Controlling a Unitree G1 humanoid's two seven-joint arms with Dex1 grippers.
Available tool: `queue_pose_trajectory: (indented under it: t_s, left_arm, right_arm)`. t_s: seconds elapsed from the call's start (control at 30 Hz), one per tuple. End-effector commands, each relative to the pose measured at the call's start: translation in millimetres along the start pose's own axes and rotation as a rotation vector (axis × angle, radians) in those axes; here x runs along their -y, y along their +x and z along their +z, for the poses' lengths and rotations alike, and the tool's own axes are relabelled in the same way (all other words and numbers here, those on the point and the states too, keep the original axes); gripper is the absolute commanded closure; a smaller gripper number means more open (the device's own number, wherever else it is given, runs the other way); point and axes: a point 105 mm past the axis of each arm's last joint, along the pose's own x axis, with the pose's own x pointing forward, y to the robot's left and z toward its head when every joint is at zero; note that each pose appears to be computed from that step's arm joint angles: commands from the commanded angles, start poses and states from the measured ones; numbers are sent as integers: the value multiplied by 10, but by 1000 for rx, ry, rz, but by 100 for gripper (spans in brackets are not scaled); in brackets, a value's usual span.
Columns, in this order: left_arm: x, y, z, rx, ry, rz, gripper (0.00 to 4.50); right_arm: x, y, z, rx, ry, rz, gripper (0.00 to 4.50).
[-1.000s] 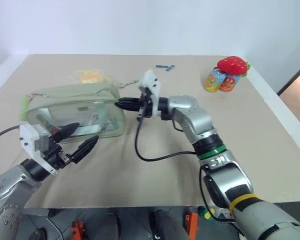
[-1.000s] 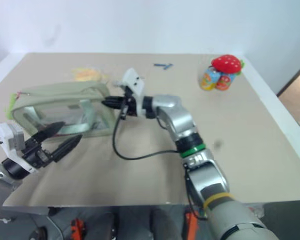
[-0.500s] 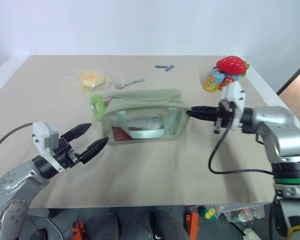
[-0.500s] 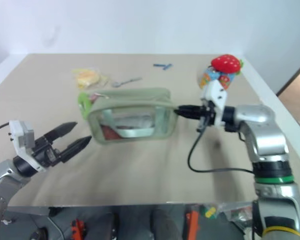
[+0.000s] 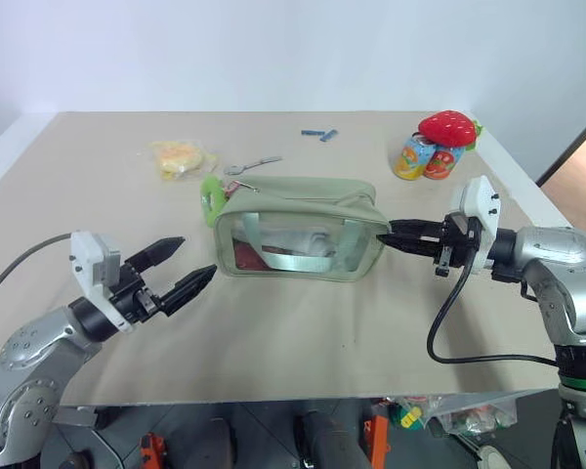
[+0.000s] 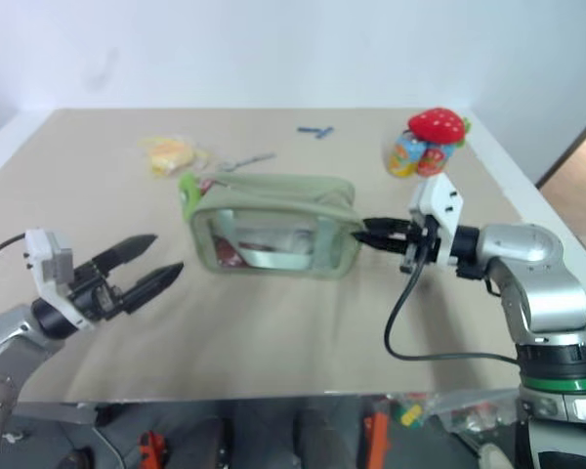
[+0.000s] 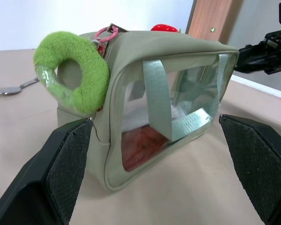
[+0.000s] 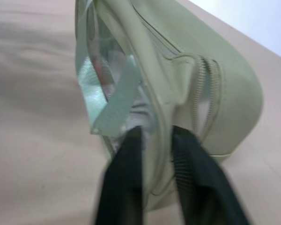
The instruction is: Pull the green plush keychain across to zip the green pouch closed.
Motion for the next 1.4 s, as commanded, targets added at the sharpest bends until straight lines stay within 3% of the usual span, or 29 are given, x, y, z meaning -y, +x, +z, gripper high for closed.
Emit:
queue_pose_trajectory:
  t_s: [0.03, 0.07, 0.33, 0.43, 0.63, 0.9, 0.97, 1.23, 1.4]
  left_arm:
    - [24, 41, 53, 5, 23, -17, 0]
    - [25, 49, 58, 7, 23, -18, 0]
    - [96, 124, 92, 1, 14, -82, 0]
    - [127, 134, 121, -2, 11, -106, 0]
    - [308, 167, 140, -49, 16, -239, 0]
    - [615, 175, 232, -151, -11, -502, 0]
    - [518, 191, 293, -145, 13, -465, 0]
    - [-457, 70, 472, -52, 80, 48, 0]
    - [-652, 209, 377, -12, -71, 176, 0]
  right_arm:
    - [82, -8, 189, 51, -66, -53, 182]
    - [84, -2, 203, 58, -56, -53, 150]
    - [52, 94, 249, 87, -18, -39, 150]
    - [21, 105, 259, 91, 0, -21, 226]
    - [7, 114, 226, 80, 8, -9, 440]
    - [-4, 125, 215, 76, -2, 11, 446]
    - [-5, 121, 215, 74, -13, 14, 446]
    - [-17, 91, 229, 73, -40, 18, 446]
    - [-15, 90, 214, 67, -55, 10, 446]
